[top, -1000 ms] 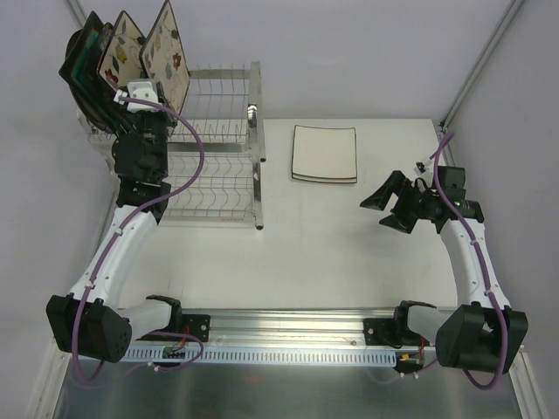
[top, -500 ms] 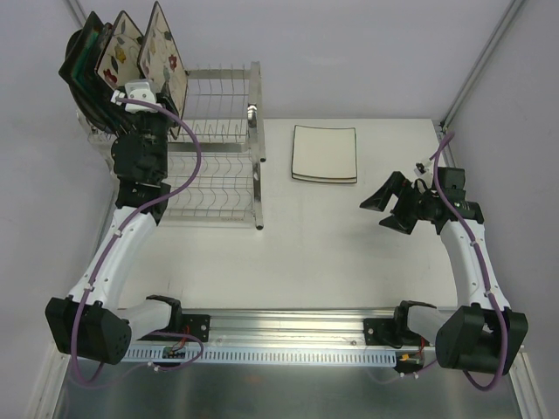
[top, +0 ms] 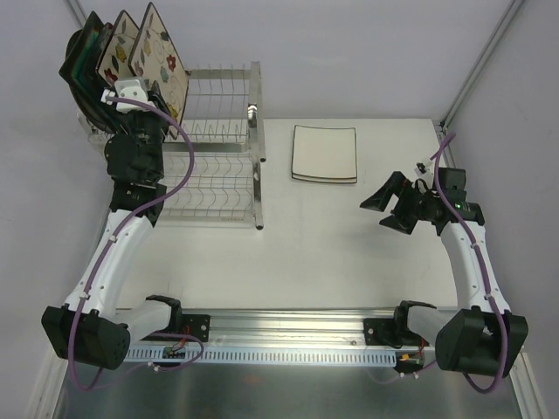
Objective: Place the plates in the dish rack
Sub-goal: Insert the plate into the dish rack
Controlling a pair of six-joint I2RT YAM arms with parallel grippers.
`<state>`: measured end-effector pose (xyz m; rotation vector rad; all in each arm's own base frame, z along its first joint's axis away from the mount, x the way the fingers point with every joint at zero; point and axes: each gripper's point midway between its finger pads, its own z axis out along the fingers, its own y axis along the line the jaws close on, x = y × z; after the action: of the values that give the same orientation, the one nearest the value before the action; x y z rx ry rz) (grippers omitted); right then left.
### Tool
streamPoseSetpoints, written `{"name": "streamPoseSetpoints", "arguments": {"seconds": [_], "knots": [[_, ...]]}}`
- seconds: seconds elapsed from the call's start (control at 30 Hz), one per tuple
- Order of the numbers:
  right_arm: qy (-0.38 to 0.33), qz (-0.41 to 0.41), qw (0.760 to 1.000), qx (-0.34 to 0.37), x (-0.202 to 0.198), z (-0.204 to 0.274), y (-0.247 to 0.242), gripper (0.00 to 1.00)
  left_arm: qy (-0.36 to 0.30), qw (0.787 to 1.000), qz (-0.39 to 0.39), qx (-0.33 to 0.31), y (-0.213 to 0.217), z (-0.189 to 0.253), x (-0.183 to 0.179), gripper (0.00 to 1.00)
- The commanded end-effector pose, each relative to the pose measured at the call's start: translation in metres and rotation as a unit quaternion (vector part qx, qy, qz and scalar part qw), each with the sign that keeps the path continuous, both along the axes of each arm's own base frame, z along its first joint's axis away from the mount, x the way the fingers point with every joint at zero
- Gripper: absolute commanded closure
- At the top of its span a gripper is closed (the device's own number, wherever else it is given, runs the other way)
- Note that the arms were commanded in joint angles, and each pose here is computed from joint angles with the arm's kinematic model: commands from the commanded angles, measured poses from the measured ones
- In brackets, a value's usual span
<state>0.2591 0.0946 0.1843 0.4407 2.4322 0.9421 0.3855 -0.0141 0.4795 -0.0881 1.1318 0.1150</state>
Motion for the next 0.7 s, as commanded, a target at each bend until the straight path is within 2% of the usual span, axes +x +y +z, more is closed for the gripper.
{"name": "streamPoseSetpoints", "arguments": {"seconds": [0.0,0.1,0.2,0.27,0.3,0.4,0.67], "knots": [[-0.017,0.01,1.0,0.002,-0.003,0.005,0.003,0.01,-0.039,0.999,0.032,-0.007,0.016,0.034,-0.019,0.68],[-0.016,0.01,1.0,0.003,-0.003,0.004,0.003,0.01,-0.036,0.999,0.036,0.001,0.017,0.034,-0.019,0.74],[-0.018,0.009,1.0,0.002,-0.002,0.006,0.003,0.01,-0.036,0.999,0.041,0.002,0.019,0.036,-0.02,0.75],[-0.017,0.01,1.0,0.002,-0.002,0.005,0.003,0.0,-0.033,0.999,0.043,0.001,0.019,0.035,-0.021,0.68],[-0.017,0.01,1.0,0.003,-0.002,0.005,0.004,0.0,-0.031,0.999,0.044,0.0,0.02,0.034,-0.021,0.67],[-0.017,0.01,1.0,0.003,-0.002,0.005,0.004,0.0,-0.026,0.998,0.051,-0.009,0.024,0.035,-0.023,0.77],[-0.016,0.011,1.0,0.002,-0.002,0.006,0.004,0.0,-0.03,0.998,0.045,-0.023,0.024,0.041,-0.029,0.78]]}}
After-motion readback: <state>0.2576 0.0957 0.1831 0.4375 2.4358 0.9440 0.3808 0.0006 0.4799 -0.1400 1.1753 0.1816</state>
